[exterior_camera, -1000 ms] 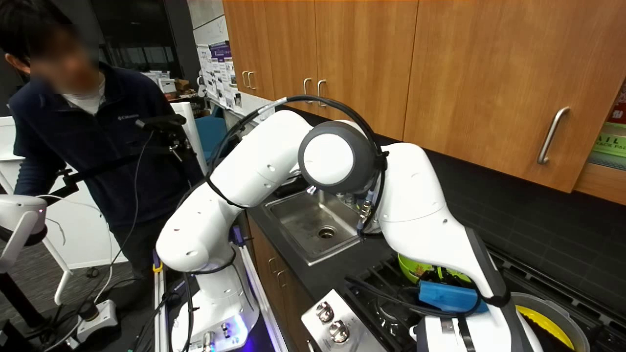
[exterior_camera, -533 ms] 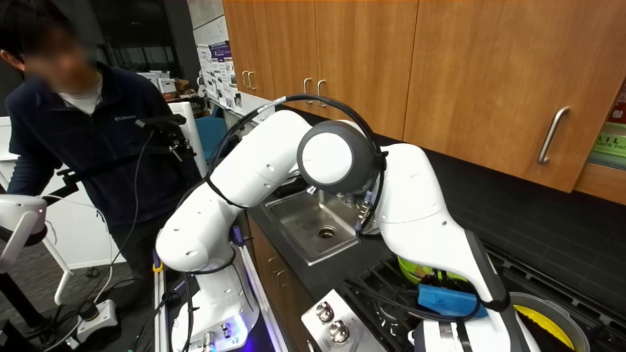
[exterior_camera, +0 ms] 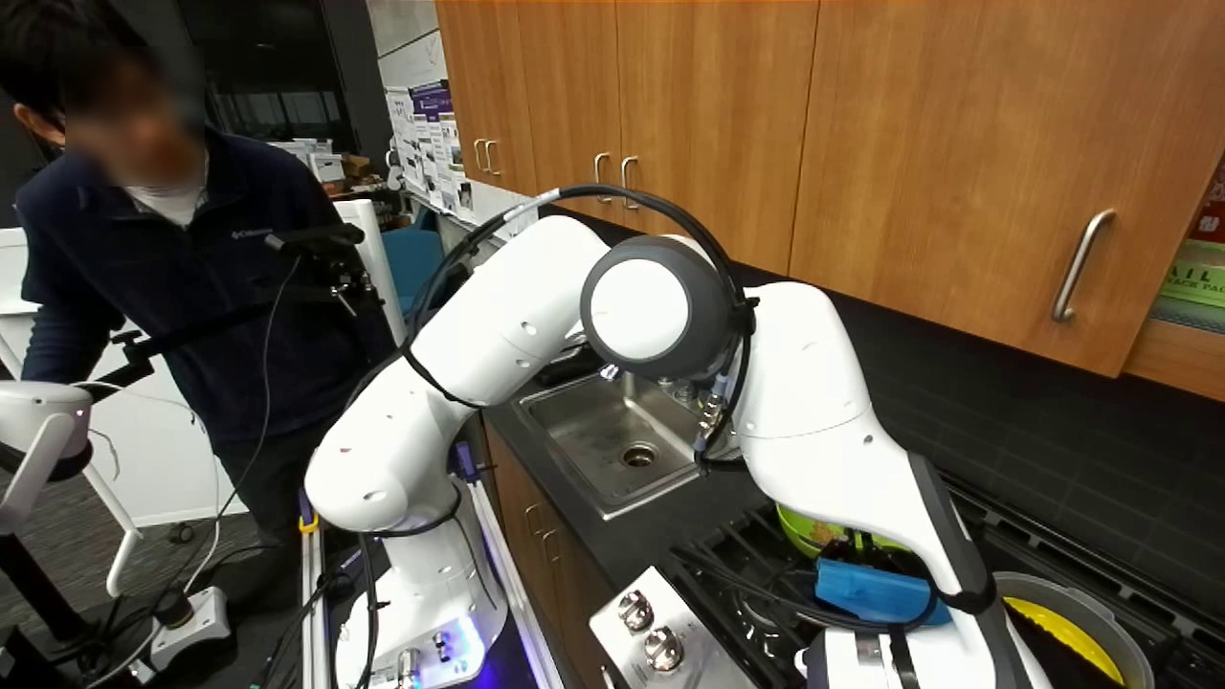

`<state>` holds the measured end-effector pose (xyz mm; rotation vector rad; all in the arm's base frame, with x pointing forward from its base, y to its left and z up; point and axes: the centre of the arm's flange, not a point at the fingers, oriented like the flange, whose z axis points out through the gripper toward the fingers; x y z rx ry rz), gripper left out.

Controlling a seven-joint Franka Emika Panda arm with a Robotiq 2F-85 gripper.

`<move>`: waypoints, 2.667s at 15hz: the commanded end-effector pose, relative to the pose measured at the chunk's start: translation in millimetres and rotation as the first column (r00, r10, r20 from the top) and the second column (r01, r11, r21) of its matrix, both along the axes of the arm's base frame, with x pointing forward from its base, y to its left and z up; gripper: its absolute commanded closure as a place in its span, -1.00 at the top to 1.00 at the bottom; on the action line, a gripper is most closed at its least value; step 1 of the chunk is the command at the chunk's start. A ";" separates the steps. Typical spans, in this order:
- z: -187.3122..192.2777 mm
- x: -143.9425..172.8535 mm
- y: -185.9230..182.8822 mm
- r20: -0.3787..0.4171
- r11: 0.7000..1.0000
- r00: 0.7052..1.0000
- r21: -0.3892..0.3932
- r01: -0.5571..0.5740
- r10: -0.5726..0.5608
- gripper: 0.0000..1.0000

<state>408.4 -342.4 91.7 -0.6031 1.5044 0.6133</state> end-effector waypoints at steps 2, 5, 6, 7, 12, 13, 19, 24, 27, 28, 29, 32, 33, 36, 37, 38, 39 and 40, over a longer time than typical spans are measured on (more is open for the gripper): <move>11.4 3.5 1.6 -0.036 1.000 0.999 -0.015 -0.014 0.013 -0.91; 12.9 7.4 1.8 -0.038 1.000 0.999 -0.015 -0.021 0.021 -0.91; 13.7 8.1 1.6 -0.038 1.000 0.999 -0.016 -0.023 0.022 -0.91; 14.7 8.3 1.0 -0.038 1.000 0.999 -0.019 -0.023 0.022 -0.91; 21.5 6.3 -3.1 -0.054 0.999 0.998 -0.044 -0.013 0.011 -0.91; 23.8 5.9 -4.3 -0.058 0.999 0.998 -0.050 -0.010 0.007 -0.91; 38.3 4.5 -14.0 -0.068 0.996 0.998 -0.091 0.010 -0.017 -0.91; 45.6 4.3 -19.4 -0.075 0.993 0.997 -0.120 0.017 -0.026 -0.91; 46.4 6.6 -19.0 -0.078 0.992 0.997 -0.125 0.008 -0.018 -0.91; 45.7 8.2 -18.2 -0.077 0.992 0.997 -0.125 0.003 -0.013 -0.91; 45.2 11.0 -16.6 -0.076 0.992 0.997 -0.124 -0.003 -0.007 -0.91; 45.2 19.9 -10.8 -0.065 0.993 0.998 -0.117 -0.015 0.007 -0.91; 45.5 22.6 -8.8 -0.063 0.993 0.998 -0.117 -0.020 0.013 -0.91; 46.6 31.5 -2.0 -0.057 0.993 0.998 -0.115 -0.038 0.031 -0.91; 46.9 33.9 -0.1 -0.055 0.993 0.998 -0.114 -0.043 0.037 -0.91; 47.1 36.7 2.1 -0.053 0.992 0.998 -0.113 -0.048 0.042 -0.91; 47.3 38.8 3.9 -0.051 0.992 0.998 -0.113 -0.052 0.047 -0.91; 47.6 40.8 5.4 -0.049 0.992 0.997 -0.112 -0.057 0.051 -0.91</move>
